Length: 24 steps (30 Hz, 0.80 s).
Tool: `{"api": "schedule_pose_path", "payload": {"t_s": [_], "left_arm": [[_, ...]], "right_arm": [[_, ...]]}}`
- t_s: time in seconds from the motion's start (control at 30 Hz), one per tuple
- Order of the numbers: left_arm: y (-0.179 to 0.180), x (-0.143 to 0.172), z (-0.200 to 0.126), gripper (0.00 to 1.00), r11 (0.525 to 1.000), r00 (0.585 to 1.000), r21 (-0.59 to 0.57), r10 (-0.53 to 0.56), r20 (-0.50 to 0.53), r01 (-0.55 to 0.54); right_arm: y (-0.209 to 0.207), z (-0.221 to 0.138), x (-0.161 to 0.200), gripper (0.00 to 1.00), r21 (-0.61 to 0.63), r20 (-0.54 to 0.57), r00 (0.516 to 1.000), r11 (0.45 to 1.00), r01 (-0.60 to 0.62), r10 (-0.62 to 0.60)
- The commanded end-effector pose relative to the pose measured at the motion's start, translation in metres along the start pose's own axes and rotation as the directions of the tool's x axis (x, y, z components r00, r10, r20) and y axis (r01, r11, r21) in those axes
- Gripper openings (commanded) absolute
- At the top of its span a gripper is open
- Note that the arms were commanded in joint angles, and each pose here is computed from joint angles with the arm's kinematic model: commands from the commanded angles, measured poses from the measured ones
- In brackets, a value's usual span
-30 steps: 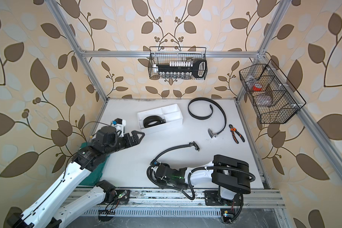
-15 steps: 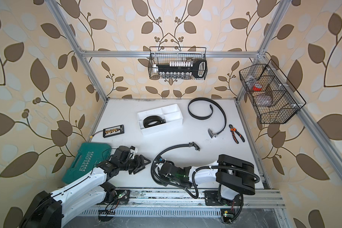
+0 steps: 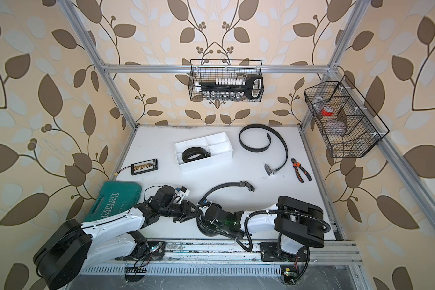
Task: Place the belts into the storage roll
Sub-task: Roll the belt at the center of the board.
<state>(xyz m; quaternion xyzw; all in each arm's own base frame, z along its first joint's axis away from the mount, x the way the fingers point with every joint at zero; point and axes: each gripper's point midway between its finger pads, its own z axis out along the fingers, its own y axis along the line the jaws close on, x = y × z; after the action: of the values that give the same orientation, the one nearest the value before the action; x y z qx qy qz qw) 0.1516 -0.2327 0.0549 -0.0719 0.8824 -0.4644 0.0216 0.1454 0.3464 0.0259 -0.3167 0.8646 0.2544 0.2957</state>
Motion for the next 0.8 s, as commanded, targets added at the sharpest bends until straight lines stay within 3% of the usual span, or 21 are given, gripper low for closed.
{"api": "schedule_pose_path", "payload": {"t_s": [0.0, 0.3, 0.6, 0.77], "left_arm": [[-0.013, 0.003, 0.007, 0.42, 0.996, 0.996, 0.042, 0.079, -0.041, -0.077], [-0.015, 0.002, 0.024, 0.4, 0.994, 0.991, 0.018, 0.109, -0.078, -0.108], [-0.014, -0.004, 0.028, 0.36, 0.994, 0.993, 0.01, 0.111, -0.039, -0.11], [-0.02, -0.005, 0.024, 0.42, 0.991, 0.992, 0.047, 0.125, -0.005, -0.125]], "right_arm": [[-0.002, 0.002, 0.009, 0.02, -0.012, -0.024, 1.0, 1.0, -0.001, 0.001], [0.008, 0.003, 0.011, 0.02, -0.064, -0.036, 0.999, 0.998, 0.011, -0.013], [0.015, 0.001, 0.017, 0.02, -0.09, -0.055, 0.998, 0.995, 0.031, -0.036], [0.01, 0.0, 0.019, 0.02, -0.065, -0.058, 0.998, 0.998, 0.019, -0.023]]}}
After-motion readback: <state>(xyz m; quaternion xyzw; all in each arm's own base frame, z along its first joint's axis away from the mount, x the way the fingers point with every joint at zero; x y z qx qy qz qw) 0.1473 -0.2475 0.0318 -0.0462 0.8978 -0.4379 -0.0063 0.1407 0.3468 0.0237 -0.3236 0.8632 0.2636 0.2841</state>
